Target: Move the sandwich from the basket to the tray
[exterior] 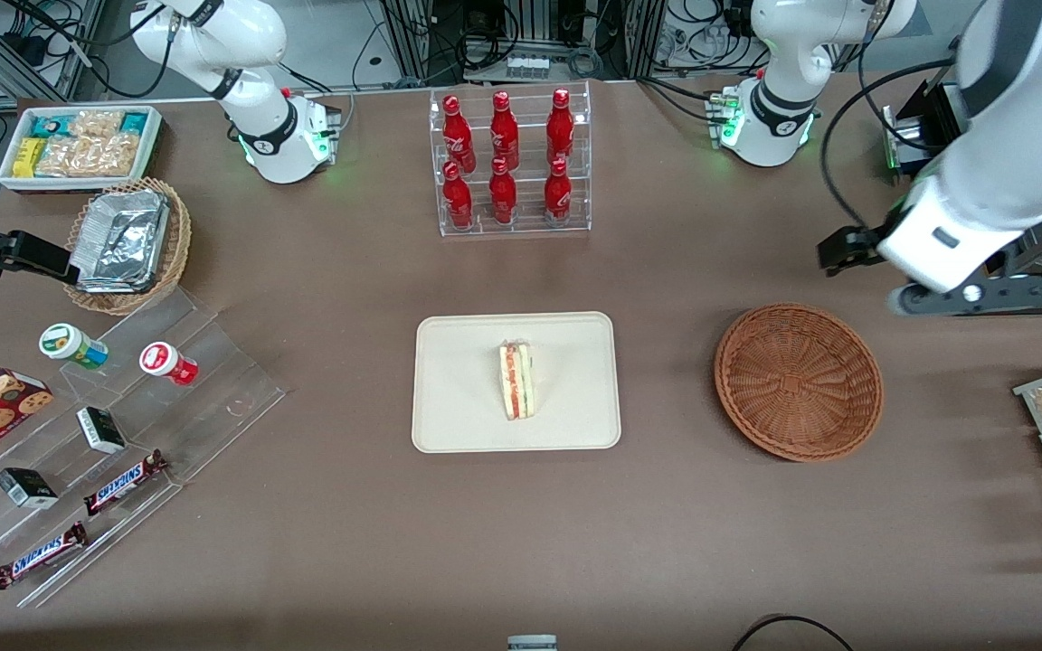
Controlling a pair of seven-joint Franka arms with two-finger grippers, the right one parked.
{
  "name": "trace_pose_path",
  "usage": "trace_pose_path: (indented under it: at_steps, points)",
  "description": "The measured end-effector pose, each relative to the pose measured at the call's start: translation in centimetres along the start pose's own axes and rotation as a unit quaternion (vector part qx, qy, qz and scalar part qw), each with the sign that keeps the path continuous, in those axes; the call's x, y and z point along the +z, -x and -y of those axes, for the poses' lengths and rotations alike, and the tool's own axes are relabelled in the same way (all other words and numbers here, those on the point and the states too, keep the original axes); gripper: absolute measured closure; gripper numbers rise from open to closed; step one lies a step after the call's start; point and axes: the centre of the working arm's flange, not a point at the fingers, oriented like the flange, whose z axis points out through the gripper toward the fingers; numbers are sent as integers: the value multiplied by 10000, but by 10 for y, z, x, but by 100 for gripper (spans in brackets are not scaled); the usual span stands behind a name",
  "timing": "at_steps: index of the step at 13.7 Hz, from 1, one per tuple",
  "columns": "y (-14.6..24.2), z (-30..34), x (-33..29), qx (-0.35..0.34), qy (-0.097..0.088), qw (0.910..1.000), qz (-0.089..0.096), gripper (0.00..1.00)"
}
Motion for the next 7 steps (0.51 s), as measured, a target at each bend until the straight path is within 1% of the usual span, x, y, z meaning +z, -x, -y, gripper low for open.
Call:
trace_pose_path:
  at_steps: [2,4,7]
  points:
    - [4,32,-6,200,72,9998,35,0]
    - [9,59,-6,333,94,9994,54,0]
    - [16,91,-4,226,134,9996,82,0]
